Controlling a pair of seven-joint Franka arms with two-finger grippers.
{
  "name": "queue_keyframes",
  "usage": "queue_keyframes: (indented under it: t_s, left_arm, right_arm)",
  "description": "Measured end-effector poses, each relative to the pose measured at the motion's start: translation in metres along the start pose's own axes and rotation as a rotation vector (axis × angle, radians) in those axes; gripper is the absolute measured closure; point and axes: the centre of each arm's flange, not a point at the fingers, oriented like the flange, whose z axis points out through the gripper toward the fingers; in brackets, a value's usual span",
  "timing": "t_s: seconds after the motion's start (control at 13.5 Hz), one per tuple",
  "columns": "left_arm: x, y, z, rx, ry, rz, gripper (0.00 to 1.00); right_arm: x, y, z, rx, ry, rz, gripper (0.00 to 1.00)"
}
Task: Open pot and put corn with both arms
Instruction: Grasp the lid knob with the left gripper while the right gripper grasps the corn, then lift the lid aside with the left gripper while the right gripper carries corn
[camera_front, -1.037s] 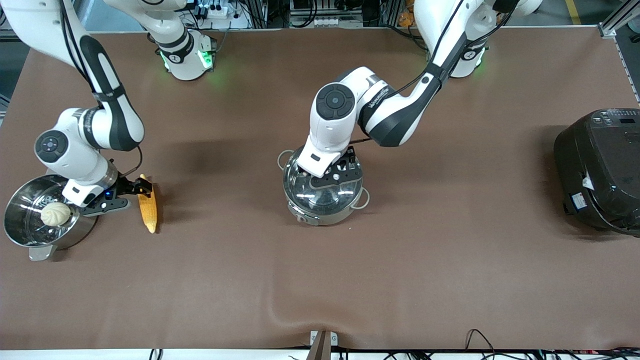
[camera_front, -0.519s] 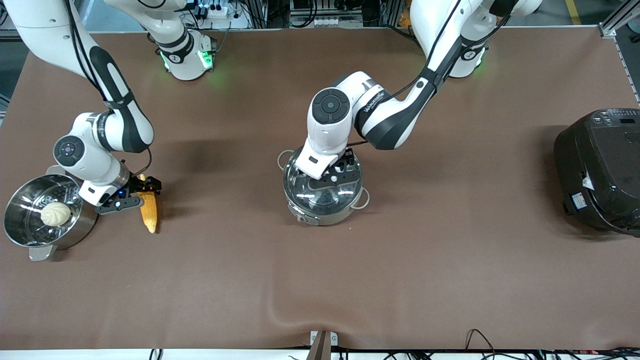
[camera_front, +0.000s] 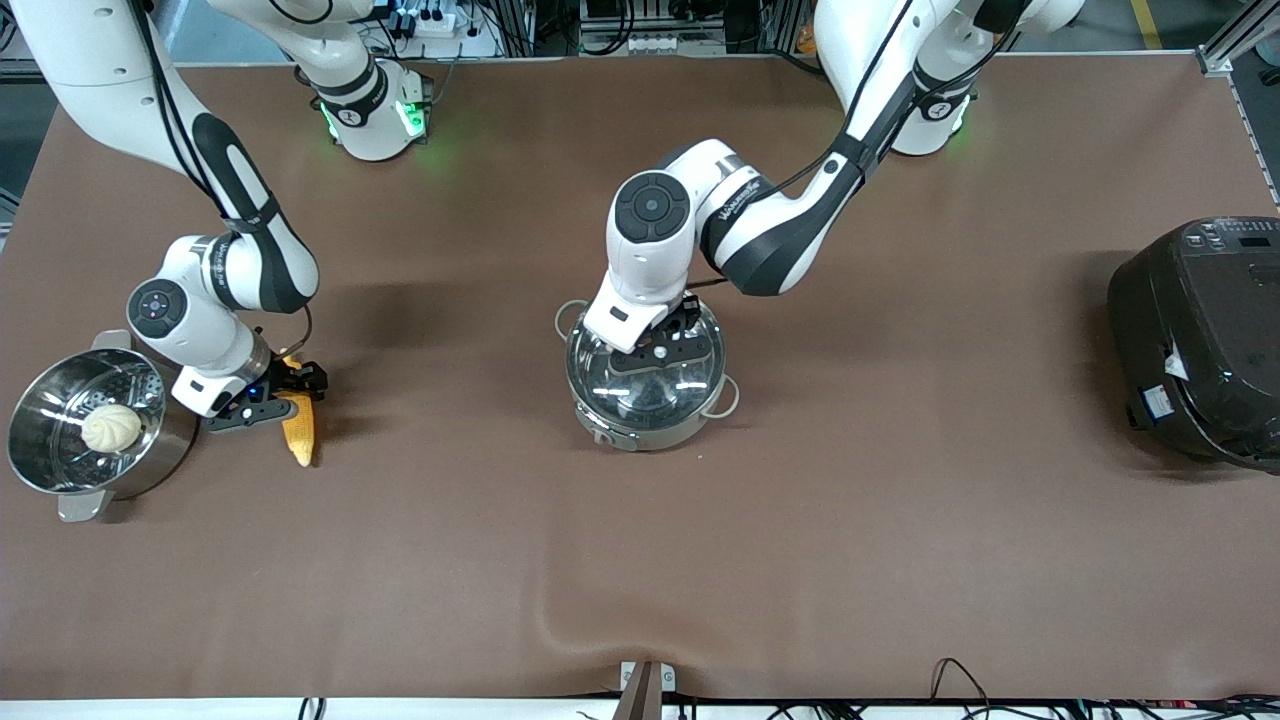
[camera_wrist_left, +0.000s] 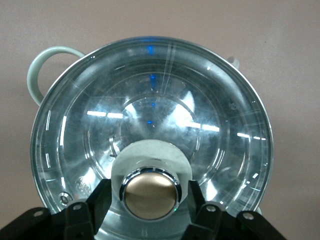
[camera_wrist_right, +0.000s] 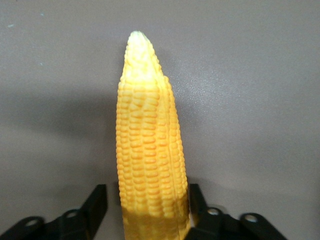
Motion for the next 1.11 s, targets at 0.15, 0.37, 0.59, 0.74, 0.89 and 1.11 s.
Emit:
queue_keyframes:
  t_s: [0.15,0.37,0.59,0.74,0.89,1.11]
  left_arm:
    - [0.000,0.001,0.000,-0.002,0.001,0.001,0.48]
    - [0.000,0.000,0.000,-0.002,0.002,0.000,0.49]
    - [0.001,0.000,0.001,-0.002,0.002,0.000,0.49]
    - [0.001,0.000,0.000,-0.002,0.003,0.006,0.49]
    - [0.001,0.000,-0.002,0.005,0.018,0.022,0.49]
    - [0.014,-0.011,-0.036,0.008,0.054,0.013,0.49]
  right_arm:
    - [0.002,0.001,-0.002,-0.002,0.005,0.000,0.55]
    - [0.009,-0.001,-0.012,-0.005,0.020,-0.005,0.57]
    - [0.032,-0.024,-0.059,0.013,-0.047,-0.001,0.57]
    - [0.054,-0.058,-0.113,0.020,-0.120,0.024,0.57]
    - [0.073,-0.099,-0.159,0.011,-0.134,0.055,0.57]
    - [0.090,-0.153,-0.185,0.051,-0.098,0.097,0.57]
